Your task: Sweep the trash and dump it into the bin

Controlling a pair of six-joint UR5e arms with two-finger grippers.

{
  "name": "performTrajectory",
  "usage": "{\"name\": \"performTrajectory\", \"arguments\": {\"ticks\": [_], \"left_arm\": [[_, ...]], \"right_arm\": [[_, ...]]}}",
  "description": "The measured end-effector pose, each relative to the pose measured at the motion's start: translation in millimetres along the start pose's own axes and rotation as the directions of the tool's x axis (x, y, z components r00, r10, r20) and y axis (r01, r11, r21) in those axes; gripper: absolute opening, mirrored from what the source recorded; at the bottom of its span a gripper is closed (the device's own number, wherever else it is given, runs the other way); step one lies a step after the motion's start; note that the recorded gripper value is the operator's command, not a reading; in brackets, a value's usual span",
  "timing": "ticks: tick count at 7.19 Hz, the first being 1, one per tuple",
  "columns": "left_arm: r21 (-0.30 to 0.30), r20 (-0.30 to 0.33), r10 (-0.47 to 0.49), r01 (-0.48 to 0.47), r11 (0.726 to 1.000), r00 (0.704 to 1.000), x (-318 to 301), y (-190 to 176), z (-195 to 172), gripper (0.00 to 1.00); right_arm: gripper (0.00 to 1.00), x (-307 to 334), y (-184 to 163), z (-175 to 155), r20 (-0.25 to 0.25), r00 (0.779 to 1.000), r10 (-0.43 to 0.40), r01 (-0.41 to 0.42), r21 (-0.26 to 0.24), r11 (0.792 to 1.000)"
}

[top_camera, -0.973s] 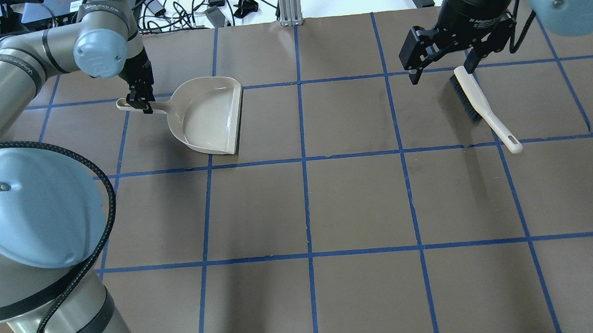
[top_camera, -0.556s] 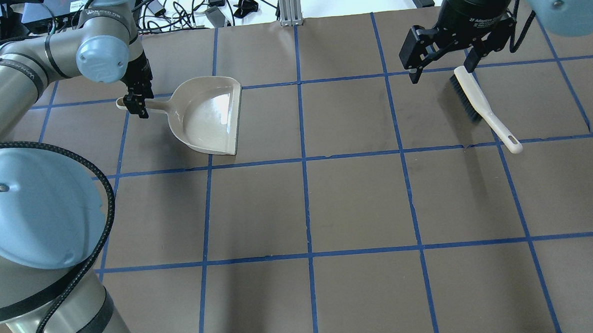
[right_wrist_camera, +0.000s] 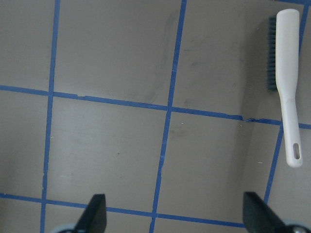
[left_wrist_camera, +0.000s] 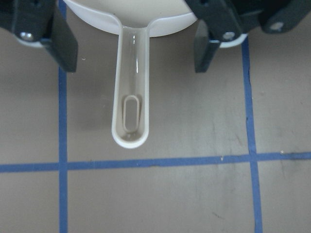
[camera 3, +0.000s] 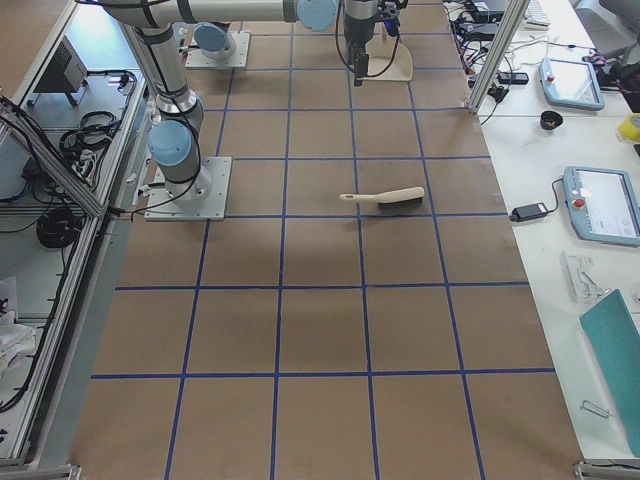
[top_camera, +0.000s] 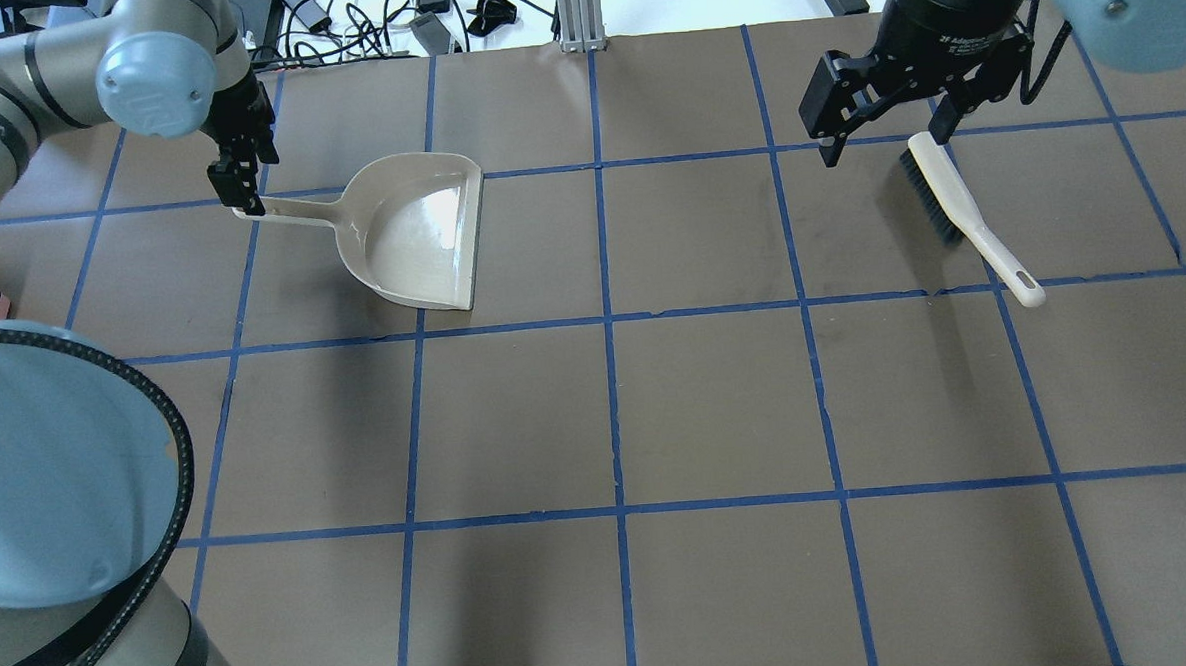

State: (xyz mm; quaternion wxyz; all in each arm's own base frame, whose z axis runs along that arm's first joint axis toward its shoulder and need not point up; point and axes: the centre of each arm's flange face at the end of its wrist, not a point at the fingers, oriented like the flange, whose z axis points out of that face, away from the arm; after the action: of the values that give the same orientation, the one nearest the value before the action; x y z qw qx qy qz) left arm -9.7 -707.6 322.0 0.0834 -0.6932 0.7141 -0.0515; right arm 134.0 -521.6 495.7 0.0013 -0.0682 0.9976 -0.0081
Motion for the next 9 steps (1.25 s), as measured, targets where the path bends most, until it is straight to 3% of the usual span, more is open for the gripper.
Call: {"name": "performTrajectory", "arguments": {"ticks": [1, 2, 5, 6, 7, 8, 9], "left_arm": [[0.004, -0.019, -0.007, 0.007, 1.0, 1.0, -13.1, -11.0, -36.8, 0.93], [0.006, -0.029, -0.002, 0.002, 1.0, 1.0, -29.3, -20.3, -75.6, 1.0], [-0.019, -0.087, 0.008, -0.01, 1.0, 0.996, -82.1, -30.1, -181.5, 1.0], [-0.049, -0.114, 0.045, -0.051, 0.998, 0.992, -93.6, -23.5, -201.0, 1.0], [-0.055, -0.132, 0.155, -0.163, 0.985, 0.979, -104.0, -13.0, -214.1, 1.0], [-0.041, -0.146, 0.323, -0.332, 0.942, 0.935, -114.0, -0.6, -224.1, 1.0], [-0.021, -0.151, 0.484, -0.493, 0.87, 0.862, -121.3, 12.0, -227.4, 1.0]], "right_arm": [[1.0, 0.1, 0.0, 0.0, -0.001, 1.0, 0.0, 0.0, 0.0, 1.0], [1.0, 0.2, 0.0, -0.1, -0.002, 1.0, 0.0, 0.0, 0.0, 1.0], [1.0, 0.5, -0.5, 0.2, -0.004, 1.0, 0.005, -0.005, -0.001, 1.0], [1.0, 1.3, -0.3, 0.5, -0.012, 1.0, 0.005, -0.005, -0.003, 1.0], [1.0, 2.5, -0.1, 0.7, -0.025, 1.0, 0.004, -0.004, -0.005, 1.0], [1.0, 3.3, -1.5, -1.0, -0.033, 0.999, 0.004, -0.003, 0.009, 1.0], [1.0, 3.8, -5.2, -5.1, -0.037, 0.999, 0.005, -0.003, 0.046, 0.999]]}}
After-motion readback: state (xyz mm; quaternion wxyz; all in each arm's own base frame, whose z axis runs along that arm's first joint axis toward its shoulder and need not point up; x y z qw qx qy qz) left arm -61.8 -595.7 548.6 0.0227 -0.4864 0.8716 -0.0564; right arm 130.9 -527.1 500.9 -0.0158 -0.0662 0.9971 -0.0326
